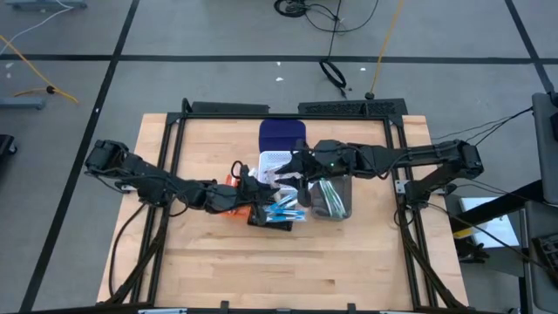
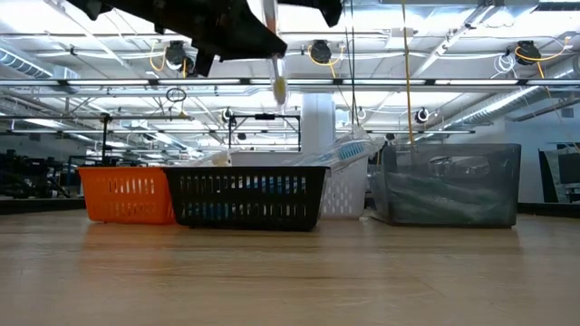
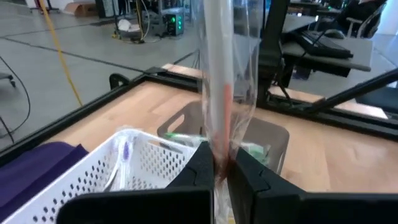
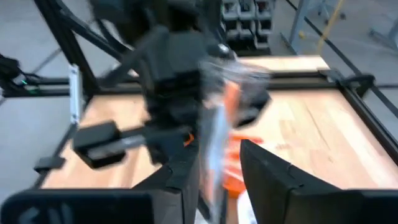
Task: Pick & Place Toothbrushes
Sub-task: Put the orange toothbrush into the orange basket
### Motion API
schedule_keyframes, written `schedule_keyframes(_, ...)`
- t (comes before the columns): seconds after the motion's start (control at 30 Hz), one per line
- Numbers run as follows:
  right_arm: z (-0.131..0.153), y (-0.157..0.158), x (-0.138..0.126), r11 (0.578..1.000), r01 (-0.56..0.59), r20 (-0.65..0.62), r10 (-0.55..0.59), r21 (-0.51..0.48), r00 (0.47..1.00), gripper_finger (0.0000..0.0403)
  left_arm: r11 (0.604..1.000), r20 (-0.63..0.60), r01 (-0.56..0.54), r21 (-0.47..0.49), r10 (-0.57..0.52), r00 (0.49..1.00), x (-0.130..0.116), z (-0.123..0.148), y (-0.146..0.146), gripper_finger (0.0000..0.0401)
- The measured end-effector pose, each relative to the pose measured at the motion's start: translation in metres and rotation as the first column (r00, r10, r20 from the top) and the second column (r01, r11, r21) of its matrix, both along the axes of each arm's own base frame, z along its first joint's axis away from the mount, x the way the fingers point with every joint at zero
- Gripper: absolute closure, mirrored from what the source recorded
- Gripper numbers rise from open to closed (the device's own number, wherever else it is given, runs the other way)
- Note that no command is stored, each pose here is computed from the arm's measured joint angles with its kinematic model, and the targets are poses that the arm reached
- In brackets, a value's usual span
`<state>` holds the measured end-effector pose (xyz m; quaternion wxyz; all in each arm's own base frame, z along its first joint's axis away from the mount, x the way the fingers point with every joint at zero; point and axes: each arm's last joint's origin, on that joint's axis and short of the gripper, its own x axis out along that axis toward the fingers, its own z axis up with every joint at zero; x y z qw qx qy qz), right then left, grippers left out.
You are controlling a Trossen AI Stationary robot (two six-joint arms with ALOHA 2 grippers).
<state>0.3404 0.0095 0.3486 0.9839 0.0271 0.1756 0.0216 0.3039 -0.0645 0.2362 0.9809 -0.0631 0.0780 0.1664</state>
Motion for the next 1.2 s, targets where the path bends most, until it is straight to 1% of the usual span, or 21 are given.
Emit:
schedule_keyframes(0.13,-0.007,-0.009,-0.003,1.0,0.03,-0.077,-0.03,-0.004,0.997,0.0287,1.0,-0.056,-0.006,-0.019,0.005,0.998,-0.002,-0.006,-0.002,0.0393)
schedule_keyframes(0.3,-0.016,-0.017,-0.008,0.998,0.067,-0.184,-0.062,0.017,0.981,0.0291,0.995,-0.152,-0.085,-0.044,0.077,0.985,-0.012,-0.012,-0.001,0.0393)
schedule_keyframes(0.37,-0.02,-0.018,-0.01,0.997,0.076,-0.231,-0.068,0.022,0.971,0.0294,0.992,-0.199,-0.111,-0.056,0.098,0.975,-0.021,-0.011,0.001,0.0393)
schedule_keyframes(0.47,-0.024,-0.018,-0.013,0.997,0.078,-0.28,-0.069,0.021,0.957,0.0298,0.986,-0.204,-0.14,-0.095,0.118,0.972,-0.033,-0.002,0.001,0.0393)
schedule_keyframes(0.6,-0.027,-0.018,-0.015,0.995,0.094,-0.315,-0.077,0.04,0.946,0.0301,0.973,-0.243,-0.155,-0.173,0.111,0.964,-0.048,0.004,0.001,0.0393)
schedule_keyframes(0.73,-0.03,-0.017,-0.018,0.992,0.115,-0.364,-0.085,0.061,0.928,0.0301,0.946,-0.358,-0.234,-0.223,0.144,0.922,-0.063,-0.004,0.005,0.0393)
schedule_keyframes(0.8,-0.032,-0.017,-0.02,0.99,0.125,-0.389,-0.089,0.068,0.917,0.0302,0.935,-0.418,-0.276,-0.221,0.164,0.893,-0.069,-0.01,0.005,0.0393)
schedule_keyframes(0.9,-0.036,-0.017,-0.024,0.988,0.139,-0.442,-0.093,0.073,0.892,0.0303,0.916,-0.468,-0.325,-0.235,0.186,0.864,-0.075,-0.014,0.007,0.0393)
schedule_keyframes(0.97,-0.039,-0.016,-0.026,0.986,0.148,-0.475,-0.096,0.074,0.875,0.0303,0.91,-0.494,-0.333,-0.247,0.177,0.851,-0.077,-0.016,0.007,0.0393)
schedule_keyframes(1.07,-0.041,-0.016,-0.029,0.984,0.161,-0.514,-0.099,0.076,0.852,0.0304,0.907,-0.512,-0.321,-0.274,0.145,0.846,-0.077,-0.017,0.006,0.0393)
schedule_keyframes(1.13,-0.043,-0.014,-0.03,0.985,0.156,-0.527,-0.095,0.073,0.845,0.0306,0.907,-0.52,-0.321,-0.273,0.141,0.842,-0.078,-0.018,0.006,0.0393)
schedule_keyframes(1.2,-0.046,-0.012,-0.03,0.986,0.149,-0.52,-0.092,0.07,0.85,0.0308,0.902,-0.536,-0.339,-0.268,0.153,0.83,-0.08,-0.019,0.008,0.0393)
